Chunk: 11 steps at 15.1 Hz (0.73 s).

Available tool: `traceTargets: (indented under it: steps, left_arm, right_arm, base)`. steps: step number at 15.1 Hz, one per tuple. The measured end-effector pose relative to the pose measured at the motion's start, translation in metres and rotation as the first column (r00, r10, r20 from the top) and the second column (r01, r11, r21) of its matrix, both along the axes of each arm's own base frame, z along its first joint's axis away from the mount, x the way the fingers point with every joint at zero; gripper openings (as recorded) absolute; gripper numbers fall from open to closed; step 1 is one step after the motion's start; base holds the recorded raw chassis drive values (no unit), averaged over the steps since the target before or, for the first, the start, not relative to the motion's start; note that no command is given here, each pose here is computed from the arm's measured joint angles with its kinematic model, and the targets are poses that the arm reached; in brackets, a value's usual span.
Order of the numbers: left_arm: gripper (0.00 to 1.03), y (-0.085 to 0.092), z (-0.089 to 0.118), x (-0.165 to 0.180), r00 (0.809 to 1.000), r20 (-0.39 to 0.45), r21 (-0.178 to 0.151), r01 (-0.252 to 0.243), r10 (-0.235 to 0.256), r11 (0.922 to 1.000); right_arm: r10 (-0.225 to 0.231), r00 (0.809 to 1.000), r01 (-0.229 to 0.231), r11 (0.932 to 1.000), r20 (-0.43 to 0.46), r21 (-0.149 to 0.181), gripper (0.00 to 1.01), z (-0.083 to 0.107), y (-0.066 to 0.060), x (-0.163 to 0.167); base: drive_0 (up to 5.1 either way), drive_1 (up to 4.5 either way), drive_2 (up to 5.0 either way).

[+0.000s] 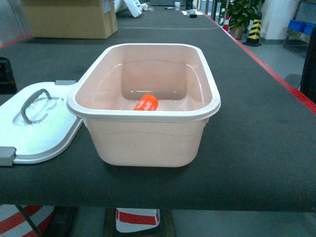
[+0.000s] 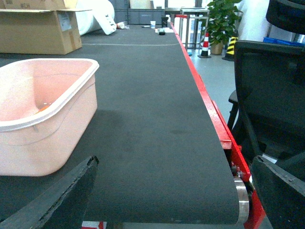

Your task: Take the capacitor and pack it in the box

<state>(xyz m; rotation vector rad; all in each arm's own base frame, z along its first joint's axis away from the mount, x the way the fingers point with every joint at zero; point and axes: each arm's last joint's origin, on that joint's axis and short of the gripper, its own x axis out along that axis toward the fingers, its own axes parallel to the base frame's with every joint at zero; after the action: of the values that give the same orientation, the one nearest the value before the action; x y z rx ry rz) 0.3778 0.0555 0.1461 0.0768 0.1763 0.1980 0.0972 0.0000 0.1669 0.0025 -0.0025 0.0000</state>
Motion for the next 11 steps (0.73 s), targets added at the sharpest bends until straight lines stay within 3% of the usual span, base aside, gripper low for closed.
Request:
traceTargets:
  steps: [3,6,11]
  left_arm:
    - [0.98,0.004,-0.055,0.042,0.994,-0.094,-0.014,0.059,-0.060,0.9982]
    - [0.95,0.006,-0.083,0.068,0.990,-0.123,0.000,0.076,-0.076,0.9971]
    - [0.39,0.009,-0.083,0.074,0.989,-0.111,0.014,0.098,-0.096,0.9951]
  right_arm:
    - [0.000,1.000,0.000,1.0000,0.000,0.000,0.98,0.000,0.000,0.000]
    - [0.000,1.000,0.000,1.0000,0.000,0.000,0.98,0.000,0.000,0.000]
    - [0.000,1.000,0.000,1.0000,0.000,0.000,0.98,0.000,0.000,0.000]
  base:
    - [0.0,0.00,0.0]
    - [0.0,0.00,0.0]
    - [0.0,0.00,0.0]
